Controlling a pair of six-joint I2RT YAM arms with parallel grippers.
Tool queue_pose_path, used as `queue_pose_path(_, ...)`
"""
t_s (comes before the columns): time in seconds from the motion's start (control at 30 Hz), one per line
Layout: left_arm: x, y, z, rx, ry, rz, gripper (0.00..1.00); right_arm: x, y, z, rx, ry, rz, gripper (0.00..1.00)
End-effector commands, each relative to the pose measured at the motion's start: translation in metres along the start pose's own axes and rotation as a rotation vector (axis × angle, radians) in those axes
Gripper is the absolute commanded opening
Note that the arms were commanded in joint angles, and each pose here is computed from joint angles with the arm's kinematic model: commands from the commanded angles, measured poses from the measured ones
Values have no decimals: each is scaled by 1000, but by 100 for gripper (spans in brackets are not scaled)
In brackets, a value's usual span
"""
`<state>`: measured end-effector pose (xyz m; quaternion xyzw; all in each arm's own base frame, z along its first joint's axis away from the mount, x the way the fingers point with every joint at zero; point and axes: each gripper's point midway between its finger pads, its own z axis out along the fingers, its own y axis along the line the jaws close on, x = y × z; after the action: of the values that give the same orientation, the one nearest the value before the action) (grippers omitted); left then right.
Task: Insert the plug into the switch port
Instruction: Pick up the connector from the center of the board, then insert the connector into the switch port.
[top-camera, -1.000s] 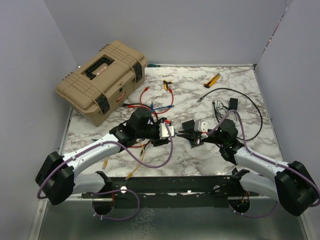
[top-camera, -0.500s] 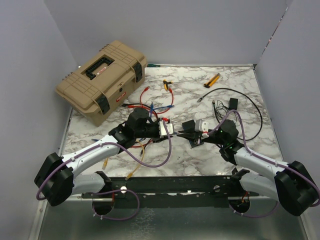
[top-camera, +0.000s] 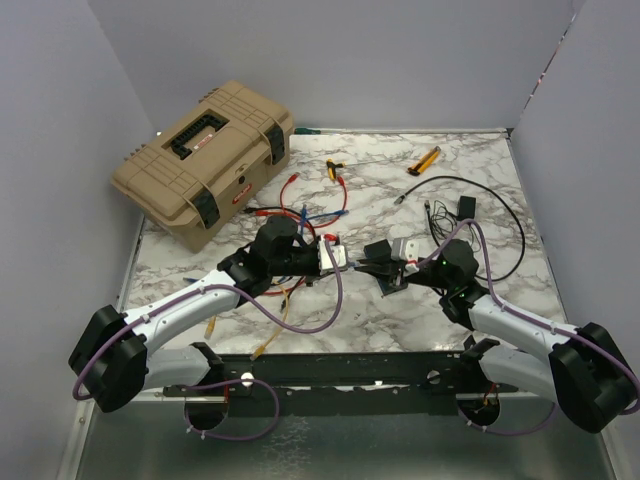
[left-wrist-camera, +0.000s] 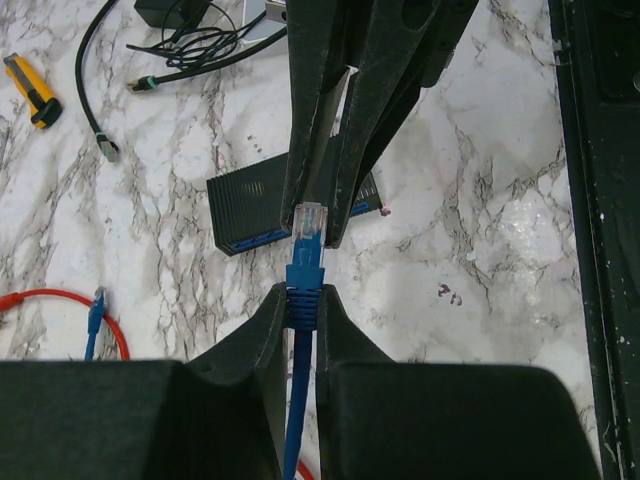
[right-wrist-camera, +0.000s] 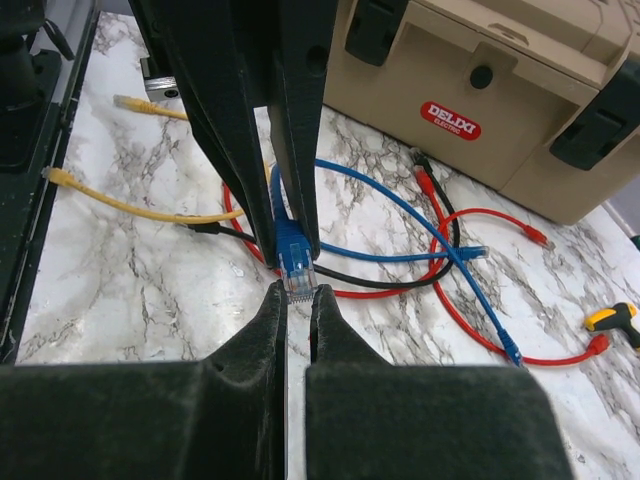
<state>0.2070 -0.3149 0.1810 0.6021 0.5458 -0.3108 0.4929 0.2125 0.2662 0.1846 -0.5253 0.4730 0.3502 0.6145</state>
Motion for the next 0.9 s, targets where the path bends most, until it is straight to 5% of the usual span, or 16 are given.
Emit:
queue_pose_path(0.0,-9,7,4,-24,-15,-50,0,3,-14,-3,86,11,34,6)
queue_pose_path(0.17,-2,30,6,-153,37,-167,0,-1,-27,-8,180,8,70,30)
queue_pose_path(0.3,7,49,4,-283,81,-292,0,-8,-50,-20,355,-4,132,62)
queue_pose_path(0.5,23,62,6,-394,124,-430,0,-4,-82,-39,580,44,262,86)
queue_pose_path(0.87,76,72,25,-502,195,-501,0,41,-129,-64,919,276,554,98)
